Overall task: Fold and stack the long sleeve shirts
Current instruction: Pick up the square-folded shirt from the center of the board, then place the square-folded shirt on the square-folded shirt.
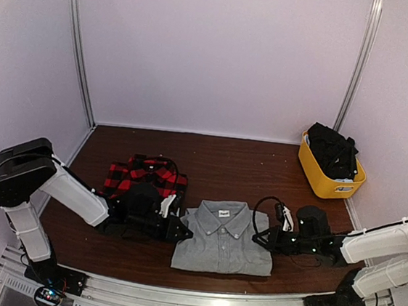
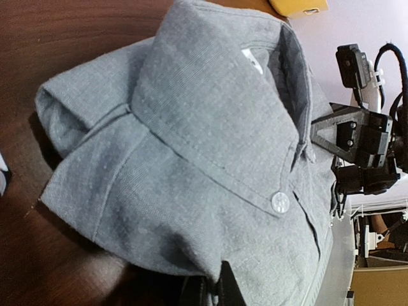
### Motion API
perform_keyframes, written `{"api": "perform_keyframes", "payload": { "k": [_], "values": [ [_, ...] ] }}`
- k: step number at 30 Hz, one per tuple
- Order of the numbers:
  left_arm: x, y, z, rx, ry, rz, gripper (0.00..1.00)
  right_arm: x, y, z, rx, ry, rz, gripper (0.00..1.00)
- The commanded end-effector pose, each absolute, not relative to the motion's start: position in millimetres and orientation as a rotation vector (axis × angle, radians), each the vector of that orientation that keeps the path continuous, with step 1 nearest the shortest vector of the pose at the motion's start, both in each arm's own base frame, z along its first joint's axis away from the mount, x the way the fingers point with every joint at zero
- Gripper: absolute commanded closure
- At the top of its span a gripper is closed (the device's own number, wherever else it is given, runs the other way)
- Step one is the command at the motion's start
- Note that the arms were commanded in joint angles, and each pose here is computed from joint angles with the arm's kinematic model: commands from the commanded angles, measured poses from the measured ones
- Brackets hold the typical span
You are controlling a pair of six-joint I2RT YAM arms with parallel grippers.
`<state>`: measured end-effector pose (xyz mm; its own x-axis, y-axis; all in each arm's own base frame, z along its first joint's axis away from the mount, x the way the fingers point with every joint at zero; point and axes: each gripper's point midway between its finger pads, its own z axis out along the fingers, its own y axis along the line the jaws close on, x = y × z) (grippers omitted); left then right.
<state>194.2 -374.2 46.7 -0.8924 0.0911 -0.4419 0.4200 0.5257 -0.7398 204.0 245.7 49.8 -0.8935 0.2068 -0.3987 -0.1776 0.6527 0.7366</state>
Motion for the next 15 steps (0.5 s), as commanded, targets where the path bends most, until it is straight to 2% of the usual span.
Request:
{"api": "perform_keyframes", "payload": {
  "k": [1, 9, 15],
  "values": [
    [201.0, -390.7, 100.6, 0.502, 2.242, -1.406, 1.0, 208.9, 250.3, 75.7, 0.009, 2.357, 1.169, 1.0],
    [224.9, -386.6, 158.8, 0.535, 2.167, -1.297, 1.0, 225.2, 259.0, 133.3, -0.029, 2.266, 1.163, 1.0],
    [259.7, -349.5, 189.4, 0.479, 2.146, -1.187, 1.0, 245.2, 272.1, 175.5, -0.063, 2.2, 1.146, 1.0]
  ]
}}
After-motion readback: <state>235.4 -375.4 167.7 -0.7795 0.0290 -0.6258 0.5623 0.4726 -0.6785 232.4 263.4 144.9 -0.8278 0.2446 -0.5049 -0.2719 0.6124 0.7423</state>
